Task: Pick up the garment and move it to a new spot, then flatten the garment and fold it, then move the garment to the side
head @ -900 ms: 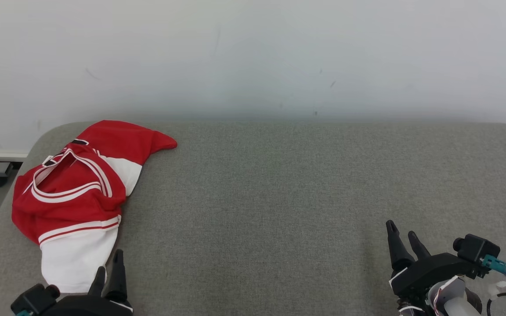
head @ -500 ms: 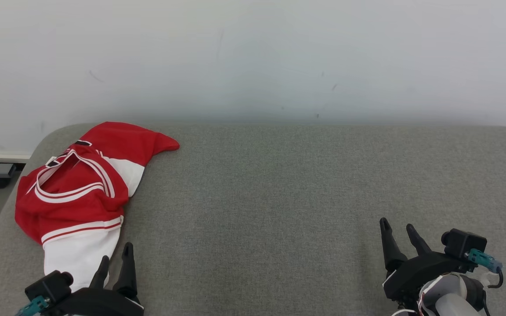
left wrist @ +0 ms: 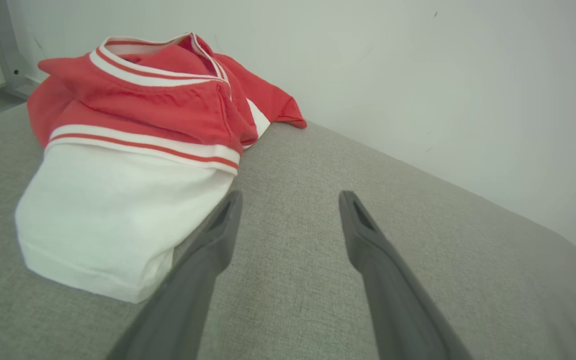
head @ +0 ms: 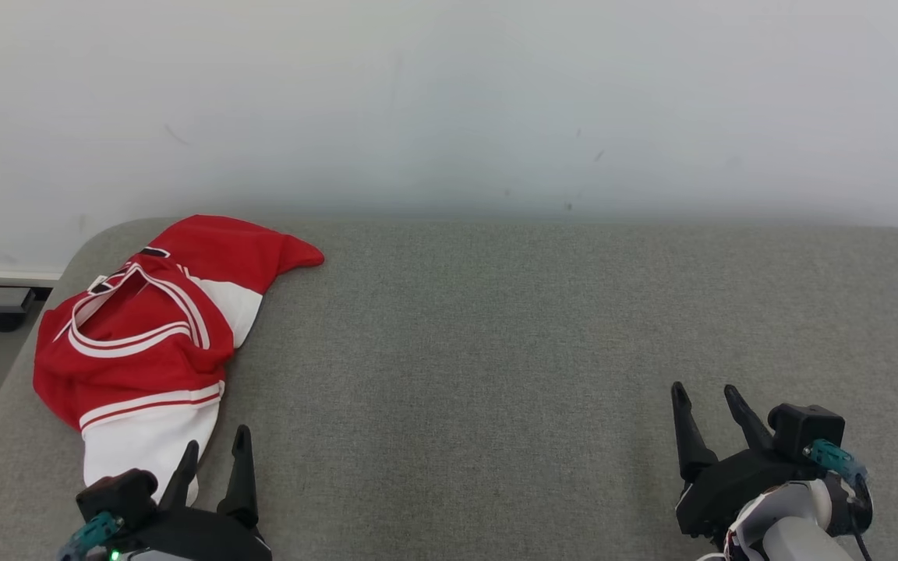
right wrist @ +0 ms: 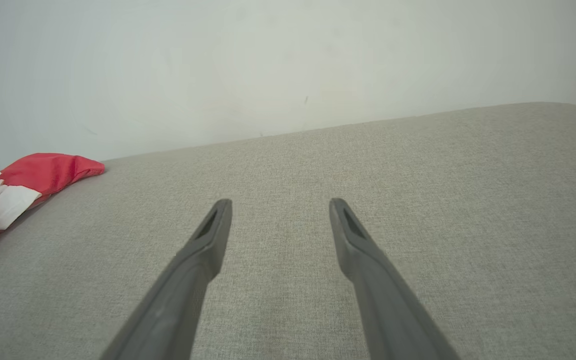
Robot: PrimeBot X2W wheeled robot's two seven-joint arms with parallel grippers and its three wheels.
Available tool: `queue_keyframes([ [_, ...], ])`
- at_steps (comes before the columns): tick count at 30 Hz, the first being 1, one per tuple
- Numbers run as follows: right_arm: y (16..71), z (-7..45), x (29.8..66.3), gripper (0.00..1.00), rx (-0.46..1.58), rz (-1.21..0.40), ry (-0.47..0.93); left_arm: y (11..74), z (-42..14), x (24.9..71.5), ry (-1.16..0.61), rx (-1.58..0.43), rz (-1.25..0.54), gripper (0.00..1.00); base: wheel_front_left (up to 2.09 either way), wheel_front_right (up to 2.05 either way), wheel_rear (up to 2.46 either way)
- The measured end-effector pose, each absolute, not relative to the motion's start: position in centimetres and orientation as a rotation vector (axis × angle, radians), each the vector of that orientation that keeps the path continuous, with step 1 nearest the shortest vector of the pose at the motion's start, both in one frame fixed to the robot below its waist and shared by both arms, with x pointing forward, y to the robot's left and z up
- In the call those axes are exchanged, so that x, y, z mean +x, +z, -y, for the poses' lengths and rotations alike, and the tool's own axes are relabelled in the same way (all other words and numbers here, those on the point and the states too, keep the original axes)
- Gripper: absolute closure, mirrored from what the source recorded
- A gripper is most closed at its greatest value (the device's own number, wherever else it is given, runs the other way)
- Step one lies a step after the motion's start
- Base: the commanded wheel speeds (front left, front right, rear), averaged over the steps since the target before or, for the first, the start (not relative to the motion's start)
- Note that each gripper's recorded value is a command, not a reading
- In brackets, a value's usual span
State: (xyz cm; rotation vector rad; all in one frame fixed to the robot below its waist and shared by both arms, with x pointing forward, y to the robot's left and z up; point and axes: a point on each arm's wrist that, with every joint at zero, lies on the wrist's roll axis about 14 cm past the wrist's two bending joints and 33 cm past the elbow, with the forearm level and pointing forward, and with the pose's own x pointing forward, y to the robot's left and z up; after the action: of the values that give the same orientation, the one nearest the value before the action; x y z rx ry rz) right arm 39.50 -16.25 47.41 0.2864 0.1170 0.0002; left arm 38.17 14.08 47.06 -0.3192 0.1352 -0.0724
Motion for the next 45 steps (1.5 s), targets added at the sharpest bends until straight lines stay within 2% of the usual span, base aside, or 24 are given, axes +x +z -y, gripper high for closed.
queue_keyframes([
  [11, 47.9, 17.6, 40.0, 0.0, 0.224, -0.079, -0.044, 48.4, -13.6, 38.8, -0.126, -0.156, -0.073, 0.0, 0.0, 0.0, 0.0],
  [45, 48.2, 19.3, 38.8, 0.0, 0.236, -0.054, -0.112, 49.6, -11.8, 38.9, -0.201, -0.144, -0.072, 0.0, 0.0, 0.0, 0.0],
])
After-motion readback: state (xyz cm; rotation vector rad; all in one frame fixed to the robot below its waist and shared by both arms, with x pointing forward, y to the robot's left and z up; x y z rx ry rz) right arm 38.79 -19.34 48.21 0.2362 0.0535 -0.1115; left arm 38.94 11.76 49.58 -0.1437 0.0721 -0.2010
